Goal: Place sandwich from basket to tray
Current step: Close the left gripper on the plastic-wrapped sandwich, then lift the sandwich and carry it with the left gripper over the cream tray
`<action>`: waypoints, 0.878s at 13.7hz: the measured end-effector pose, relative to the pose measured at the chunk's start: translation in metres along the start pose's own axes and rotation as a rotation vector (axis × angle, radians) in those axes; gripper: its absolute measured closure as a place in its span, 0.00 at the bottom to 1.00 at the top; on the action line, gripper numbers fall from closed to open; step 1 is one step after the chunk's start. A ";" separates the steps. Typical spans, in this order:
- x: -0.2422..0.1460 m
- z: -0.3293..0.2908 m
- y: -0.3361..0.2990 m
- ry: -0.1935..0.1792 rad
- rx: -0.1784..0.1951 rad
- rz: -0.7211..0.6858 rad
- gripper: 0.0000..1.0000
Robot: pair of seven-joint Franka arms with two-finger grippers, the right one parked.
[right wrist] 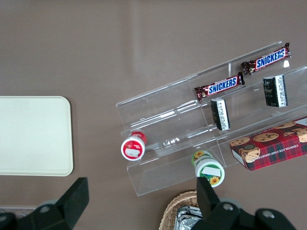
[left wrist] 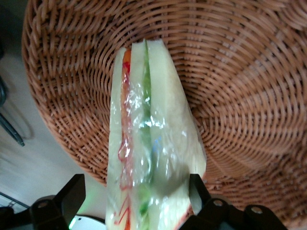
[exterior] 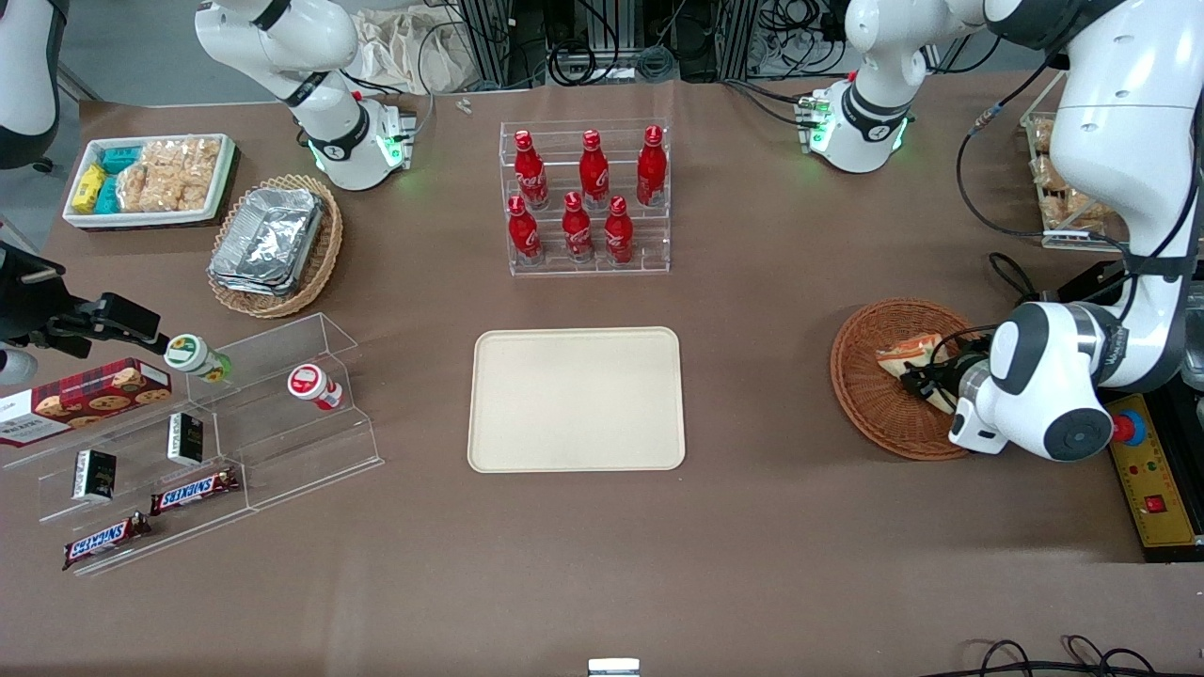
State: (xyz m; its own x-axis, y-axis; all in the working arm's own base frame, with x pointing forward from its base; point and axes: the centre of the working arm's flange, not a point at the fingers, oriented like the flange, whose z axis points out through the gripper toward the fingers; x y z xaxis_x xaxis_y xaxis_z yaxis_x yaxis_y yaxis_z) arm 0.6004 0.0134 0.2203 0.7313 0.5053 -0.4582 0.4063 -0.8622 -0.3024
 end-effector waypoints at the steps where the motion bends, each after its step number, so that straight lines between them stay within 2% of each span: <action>1: 0.001 0.003 0.000 0.004 -0.007 -0.010 0.16; 3: 0.001 0.005 0.004 0.000 -0.031 -0.020 0.40; 5: -0.001 -0.003 0.005 -0.008 -0.067 -0.033 0.54; 7: -0.010 -0.025 0.000 -0.002 -0.079 -0.038 0.62; 8: -0.021 -0.043 -0.003 0.000 -0.074 -0.032 0.64; 11: -0.081 -0.109 0.009 0.036 -0.058 0.045 0.81; 12: -0.108 -0.126 0.023 0.053 -0.053 0.088 0.82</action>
State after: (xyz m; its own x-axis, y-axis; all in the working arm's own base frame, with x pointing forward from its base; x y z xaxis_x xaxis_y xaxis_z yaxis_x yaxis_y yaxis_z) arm 0.6000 -0.0647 0.3680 0.7928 0.4260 -0.4358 0.3665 -0.9046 -0.2176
